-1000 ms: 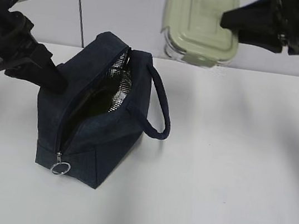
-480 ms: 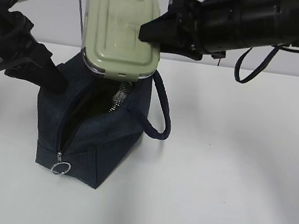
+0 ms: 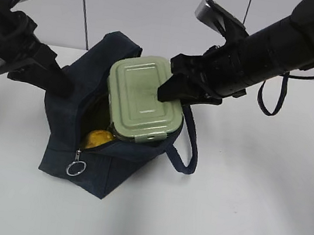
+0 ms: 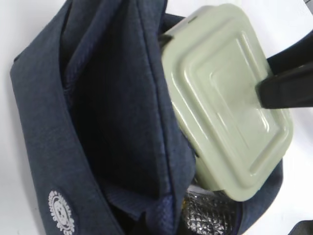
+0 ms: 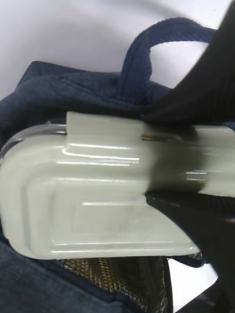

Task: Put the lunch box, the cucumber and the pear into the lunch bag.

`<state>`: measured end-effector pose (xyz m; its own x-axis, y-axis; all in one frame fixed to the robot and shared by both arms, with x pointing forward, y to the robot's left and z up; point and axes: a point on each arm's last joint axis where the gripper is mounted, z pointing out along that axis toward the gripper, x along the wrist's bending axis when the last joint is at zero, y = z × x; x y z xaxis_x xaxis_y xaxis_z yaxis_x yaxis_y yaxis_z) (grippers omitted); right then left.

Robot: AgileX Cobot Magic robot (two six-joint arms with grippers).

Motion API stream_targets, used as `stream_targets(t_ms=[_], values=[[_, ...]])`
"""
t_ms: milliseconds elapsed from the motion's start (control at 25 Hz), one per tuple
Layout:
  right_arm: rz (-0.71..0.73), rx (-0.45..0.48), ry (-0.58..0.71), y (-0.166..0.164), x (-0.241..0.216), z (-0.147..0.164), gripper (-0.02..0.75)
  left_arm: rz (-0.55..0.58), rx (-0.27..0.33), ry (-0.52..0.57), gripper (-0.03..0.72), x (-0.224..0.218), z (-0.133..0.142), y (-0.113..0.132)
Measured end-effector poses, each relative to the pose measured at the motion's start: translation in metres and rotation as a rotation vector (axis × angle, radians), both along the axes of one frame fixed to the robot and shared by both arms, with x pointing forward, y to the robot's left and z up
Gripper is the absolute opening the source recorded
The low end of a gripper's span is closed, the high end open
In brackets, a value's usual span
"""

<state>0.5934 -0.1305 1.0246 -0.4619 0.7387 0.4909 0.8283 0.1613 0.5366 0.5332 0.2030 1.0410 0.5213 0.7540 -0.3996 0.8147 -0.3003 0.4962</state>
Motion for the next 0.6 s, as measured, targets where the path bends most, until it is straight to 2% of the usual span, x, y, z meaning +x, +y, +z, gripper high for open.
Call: stream_targets(t_ms=[360,600], values=[[-0.032,-0.024,0.075,0.004,0.001,-0.014,0.266,-0.002,-0.003,0.004,0.011,0.000,0.000,0.000],[-0.034,0.075,0.061,0.015,0.006,-0.009,0.266,-0.004,-0.002,0.006,0.011,-0.001,0.000,0.000]])
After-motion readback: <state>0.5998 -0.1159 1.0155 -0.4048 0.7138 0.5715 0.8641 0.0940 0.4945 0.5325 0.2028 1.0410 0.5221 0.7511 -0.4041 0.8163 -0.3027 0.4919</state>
